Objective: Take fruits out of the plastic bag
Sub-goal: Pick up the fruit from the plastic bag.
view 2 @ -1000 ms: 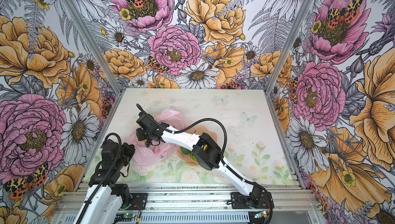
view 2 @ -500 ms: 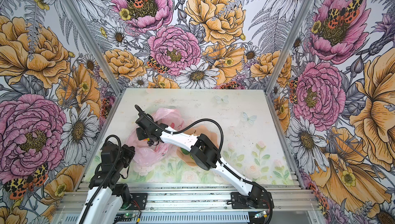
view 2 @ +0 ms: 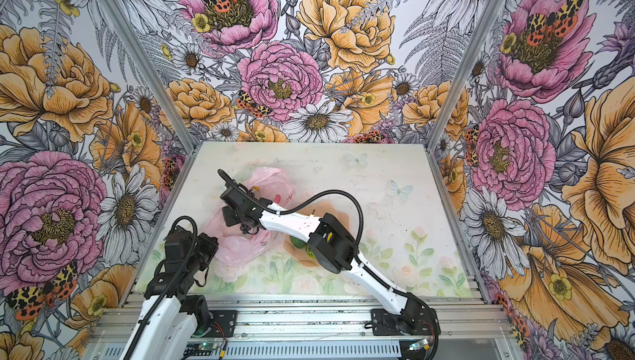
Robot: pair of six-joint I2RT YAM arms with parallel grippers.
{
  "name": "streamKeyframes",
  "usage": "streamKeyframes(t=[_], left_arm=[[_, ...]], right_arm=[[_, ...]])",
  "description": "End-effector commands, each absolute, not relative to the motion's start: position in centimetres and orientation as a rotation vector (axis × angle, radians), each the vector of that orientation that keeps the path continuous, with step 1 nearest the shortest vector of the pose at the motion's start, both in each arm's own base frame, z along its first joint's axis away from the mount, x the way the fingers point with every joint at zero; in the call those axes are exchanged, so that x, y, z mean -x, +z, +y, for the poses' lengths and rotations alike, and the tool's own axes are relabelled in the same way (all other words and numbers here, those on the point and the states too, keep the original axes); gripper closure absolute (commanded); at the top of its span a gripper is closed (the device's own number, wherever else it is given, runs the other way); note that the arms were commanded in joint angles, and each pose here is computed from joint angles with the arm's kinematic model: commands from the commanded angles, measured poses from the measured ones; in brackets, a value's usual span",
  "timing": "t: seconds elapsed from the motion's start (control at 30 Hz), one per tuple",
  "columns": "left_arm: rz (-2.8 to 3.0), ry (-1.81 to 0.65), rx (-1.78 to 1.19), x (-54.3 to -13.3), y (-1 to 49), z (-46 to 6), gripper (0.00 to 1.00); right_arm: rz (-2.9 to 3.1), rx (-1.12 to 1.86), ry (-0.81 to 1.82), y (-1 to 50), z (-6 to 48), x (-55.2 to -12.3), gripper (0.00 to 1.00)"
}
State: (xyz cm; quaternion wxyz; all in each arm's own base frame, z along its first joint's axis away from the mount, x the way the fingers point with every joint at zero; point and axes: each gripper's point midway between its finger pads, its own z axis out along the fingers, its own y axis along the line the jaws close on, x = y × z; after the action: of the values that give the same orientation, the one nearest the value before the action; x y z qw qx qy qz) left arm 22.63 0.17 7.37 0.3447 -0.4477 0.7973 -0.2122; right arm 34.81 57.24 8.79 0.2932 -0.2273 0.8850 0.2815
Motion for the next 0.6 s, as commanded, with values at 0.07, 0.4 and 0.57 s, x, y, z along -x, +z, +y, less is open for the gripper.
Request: streamKeyframes(t=[0.07,0.4,0.57], left_arm=[[2.065,-0.576,1.111,-23.2,7.9,-0.1,1.0],[2.082,-0.61,1.115,-22.7,6.9,-0.7,1.0],[2.084,-0.612,1.11,-22.6,6.9,-0.9,1.0]], right_arm=[[2.342,0.554,0.704,10.9,55.7,-35.4,0.52],[2.337,0.533,0.698,8.7,56.6,-37.6,0.54],[2.338,0.512,0.709,7.8,56.7,-38.8,0.57]])
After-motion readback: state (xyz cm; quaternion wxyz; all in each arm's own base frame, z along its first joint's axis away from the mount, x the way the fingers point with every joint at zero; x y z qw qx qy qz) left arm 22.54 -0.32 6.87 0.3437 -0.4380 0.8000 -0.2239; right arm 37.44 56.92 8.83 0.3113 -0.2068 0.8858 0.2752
